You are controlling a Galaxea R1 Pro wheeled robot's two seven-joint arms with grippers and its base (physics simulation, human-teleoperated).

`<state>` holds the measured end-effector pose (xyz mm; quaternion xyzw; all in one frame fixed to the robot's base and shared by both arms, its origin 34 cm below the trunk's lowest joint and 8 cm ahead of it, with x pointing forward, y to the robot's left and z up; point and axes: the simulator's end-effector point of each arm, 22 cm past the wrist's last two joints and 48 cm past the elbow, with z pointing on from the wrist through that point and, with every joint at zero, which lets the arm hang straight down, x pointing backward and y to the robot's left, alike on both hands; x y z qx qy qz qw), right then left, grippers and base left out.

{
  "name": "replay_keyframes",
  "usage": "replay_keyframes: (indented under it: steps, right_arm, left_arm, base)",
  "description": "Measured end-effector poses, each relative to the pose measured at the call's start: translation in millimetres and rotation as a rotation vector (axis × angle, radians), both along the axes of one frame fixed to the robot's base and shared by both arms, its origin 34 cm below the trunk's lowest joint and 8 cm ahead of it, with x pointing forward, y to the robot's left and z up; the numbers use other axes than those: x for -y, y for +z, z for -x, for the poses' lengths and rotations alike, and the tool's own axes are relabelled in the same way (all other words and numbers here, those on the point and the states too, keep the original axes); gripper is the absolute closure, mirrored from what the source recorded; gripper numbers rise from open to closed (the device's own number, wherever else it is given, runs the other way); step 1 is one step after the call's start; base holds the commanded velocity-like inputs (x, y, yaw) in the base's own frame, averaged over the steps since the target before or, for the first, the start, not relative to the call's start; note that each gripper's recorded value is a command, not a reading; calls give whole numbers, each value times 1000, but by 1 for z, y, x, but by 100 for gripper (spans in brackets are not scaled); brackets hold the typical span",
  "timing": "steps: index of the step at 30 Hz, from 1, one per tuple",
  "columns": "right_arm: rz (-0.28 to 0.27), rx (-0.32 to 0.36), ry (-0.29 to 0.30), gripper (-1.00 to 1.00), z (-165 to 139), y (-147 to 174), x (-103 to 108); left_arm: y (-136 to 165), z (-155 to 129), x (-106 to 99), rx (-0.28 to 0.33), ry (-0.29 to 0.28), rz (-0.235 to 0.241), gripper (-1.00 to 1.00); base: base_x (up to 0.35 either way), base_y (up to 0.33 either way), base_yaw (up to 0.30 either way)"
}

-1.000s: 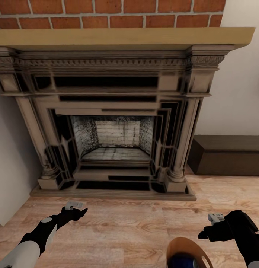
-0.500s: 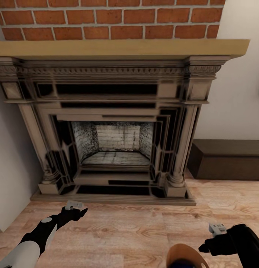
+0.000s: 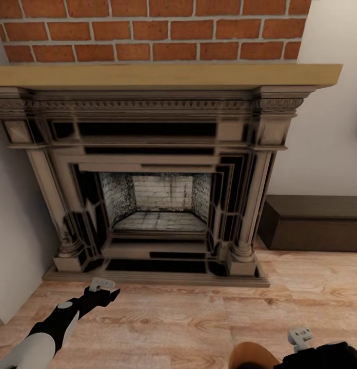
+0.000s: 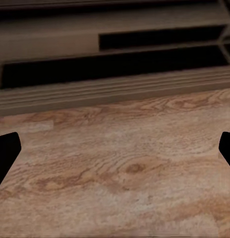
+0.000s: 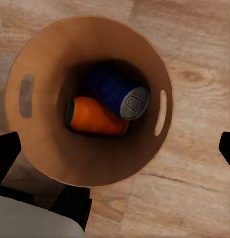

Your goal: Put the three can of soda from the living room inside the tash can in the kitchen.

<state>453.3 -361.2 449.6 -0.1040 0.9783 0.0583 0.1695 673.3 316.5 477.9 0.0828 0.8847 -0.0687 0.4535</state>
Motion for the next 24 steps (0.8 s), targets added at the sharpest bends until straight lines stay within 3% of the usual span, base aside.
replay_keyframes:
  steps: [7,15,19,21,24]
  right_arm:
    - [55,108,-36,-100,6,4,21]
    - [81,141,-29,-100,43,4,43]
    - [82,158,-54,-100,61,3,60]
    - [76,159,-55,-100,67,3,62]
    - [54,159,-37,-100,81,-8,58]
  left_arm:
    - [-2,7,1,-44,0,-46,-100]
    - [-38,51,4,-186,33,-59,-100]
    - [-79,116,6,-298,40,-62,-100]
    - [-87,136,4,-323,45,-61,-100]
    - [-112,196,0,-394,49,-65,-100]
  base:
    - [0,0,0]
    - [0,0,0]
    - [0,0,0]
    - [0,0,0]
    - [0,0,0]
